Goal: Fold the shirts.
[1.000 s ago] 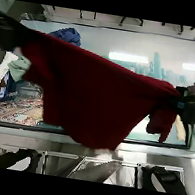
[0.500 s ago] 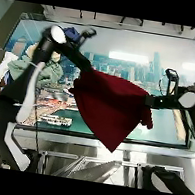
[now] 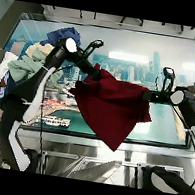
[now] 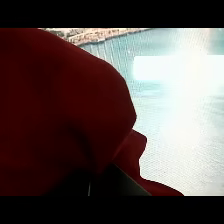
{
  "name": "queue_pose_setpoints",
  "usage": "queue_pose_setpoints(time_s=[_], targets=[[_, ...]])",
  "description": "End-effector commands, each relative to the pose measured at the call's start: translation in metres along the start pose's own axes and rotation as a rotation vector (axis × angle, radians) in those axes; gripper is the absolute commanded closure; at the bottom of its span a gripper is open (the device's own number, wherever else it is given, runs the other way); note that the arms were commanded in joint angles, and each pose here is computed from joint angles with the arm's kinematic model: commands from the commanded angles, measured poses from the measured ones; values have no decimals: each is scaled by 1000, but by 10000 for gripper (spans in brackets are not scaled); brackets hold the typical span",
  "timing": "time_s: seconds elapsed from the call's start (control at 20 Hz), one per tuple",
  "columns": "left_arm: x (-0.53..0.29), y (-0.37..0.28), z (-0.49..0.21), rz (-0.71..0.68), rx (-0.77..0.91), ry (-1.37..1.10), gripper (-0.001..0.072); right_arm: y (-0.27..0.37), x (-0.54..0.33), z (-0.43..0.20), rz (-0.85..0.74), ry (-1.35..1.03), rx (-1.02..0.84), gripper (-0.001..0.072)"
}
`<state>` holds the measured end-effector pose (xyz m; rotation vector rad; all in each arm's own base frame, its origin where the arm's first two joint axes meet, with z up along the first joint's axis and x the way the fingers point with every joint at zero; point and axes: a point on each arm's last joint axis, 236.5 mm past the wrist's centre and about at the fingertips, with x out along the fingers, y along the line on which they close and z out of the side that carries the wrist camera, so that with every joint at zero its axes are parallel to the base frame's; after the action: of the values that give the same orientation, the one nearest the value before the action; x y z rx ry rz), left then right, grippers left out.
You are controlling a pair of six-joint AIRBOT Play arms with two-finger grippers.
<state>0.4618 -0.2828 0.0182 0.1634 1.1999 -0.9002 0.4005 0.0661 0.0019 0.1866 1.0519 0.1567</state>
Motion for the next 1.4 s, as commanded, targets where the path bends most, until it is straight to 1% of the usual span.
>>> queue_pose_setpoints(time_s=[0.0,0.05,0.15,0.3,0.45,0.55,0.7,1.05,1.35], targets=[[-36,1,-56,-13,-197,108,36,-2,2,-4,-3,17,2,681],[-41,-3,-82,-27,-252,139,36,-2,2,-8,-2,34,1,681],[-39,-31,-134,-113,-389,141,36,-2,1,-15,0,64,2,681],[-23,-89,-191,-252,-594,39,36,-1,1,-15,1,66,2,681],[-1,-120,-225,-281,-738,-34,36,0,1,-16,6,67,7,681],[10,-129,-231,-289,-780,-50,36,2,1,-19,16,81,15,681],[31,-143,-235,-309,-794,13,37,7,0,-19,35,81,31,681],[87,-167,-225,-316,-736,181,36,14,0,-18,62,78,54,681],[117,-186,-235,-345,-709,321,37,13,0,-17,61,76,53,681]])
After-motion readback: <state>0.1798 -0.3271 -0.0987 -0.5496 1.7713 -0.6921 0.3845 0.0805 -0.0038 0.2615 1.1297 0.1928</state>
